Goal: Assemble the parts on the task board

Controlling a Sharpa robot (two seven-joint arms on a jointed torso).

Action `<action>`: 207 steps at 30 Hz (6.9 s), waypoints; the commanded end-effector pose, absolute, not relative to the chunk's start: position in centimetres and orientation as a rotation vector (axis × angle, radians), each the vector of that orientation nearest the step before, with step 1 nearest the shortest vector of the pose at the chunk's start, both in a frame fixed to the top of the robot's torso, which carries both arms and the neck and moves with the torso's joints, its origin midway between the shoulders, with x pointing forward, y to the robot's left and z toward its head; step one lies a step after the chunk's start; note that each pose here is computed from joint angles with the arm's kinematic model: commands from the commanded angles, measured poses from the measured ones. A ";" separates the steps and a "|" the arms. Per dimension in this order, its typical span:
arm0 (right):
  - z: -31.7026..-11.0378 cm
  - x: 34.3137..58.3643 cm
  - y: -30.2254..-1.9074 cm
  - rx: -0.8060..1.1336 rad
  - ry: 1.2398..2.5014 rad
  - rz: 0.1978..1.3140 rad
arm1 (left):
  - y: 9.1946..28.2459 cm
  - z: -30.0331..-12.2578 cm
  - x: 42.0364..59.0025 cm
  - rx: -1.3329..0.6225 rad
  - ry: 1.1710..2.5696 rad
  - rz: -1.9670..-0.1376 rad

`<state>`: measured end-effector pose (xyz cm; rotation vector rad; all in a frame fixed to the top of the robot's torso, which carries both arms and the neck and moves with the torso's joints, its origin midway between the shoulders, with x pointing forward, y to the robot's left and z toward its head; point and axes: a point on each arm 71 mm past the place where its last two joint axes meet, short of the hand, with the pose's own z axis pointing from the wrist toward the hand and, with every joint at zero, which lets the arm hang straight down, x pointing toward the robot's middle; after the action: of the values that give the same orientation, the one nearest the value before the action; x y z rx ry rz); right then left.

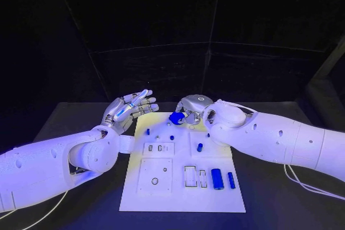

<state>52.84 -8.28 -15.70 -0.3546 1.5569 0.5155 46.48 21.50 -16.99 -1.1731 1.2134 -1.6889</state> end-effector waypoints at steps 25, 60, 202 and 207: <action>-18.1 53.4 -4.6 -0.406 1.574 0.514 | 21.3 -16.9 46.6 -1.164 1.214 -1.709; -18.9 54.1 -5.4 -0.379 1.673 0.484 | 21.3 -16.9 46.6 -1.169 1.220 -1.701; -19.5 51.4 -21.2 0.162 1.618 0.711 | 23.0 -17.1 47.1 -1.175 1.200 -1.662; -19.0 50.4 -17.9 0.149 1.639 0.744 | 22.9 -17.1 47.1 -1.174 1.201 -1.664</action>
<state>50.46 -18.65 -19.17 0.1034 1.6426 0.8059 47.16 23.14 -17.31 -1.1843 1.2034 -1.6451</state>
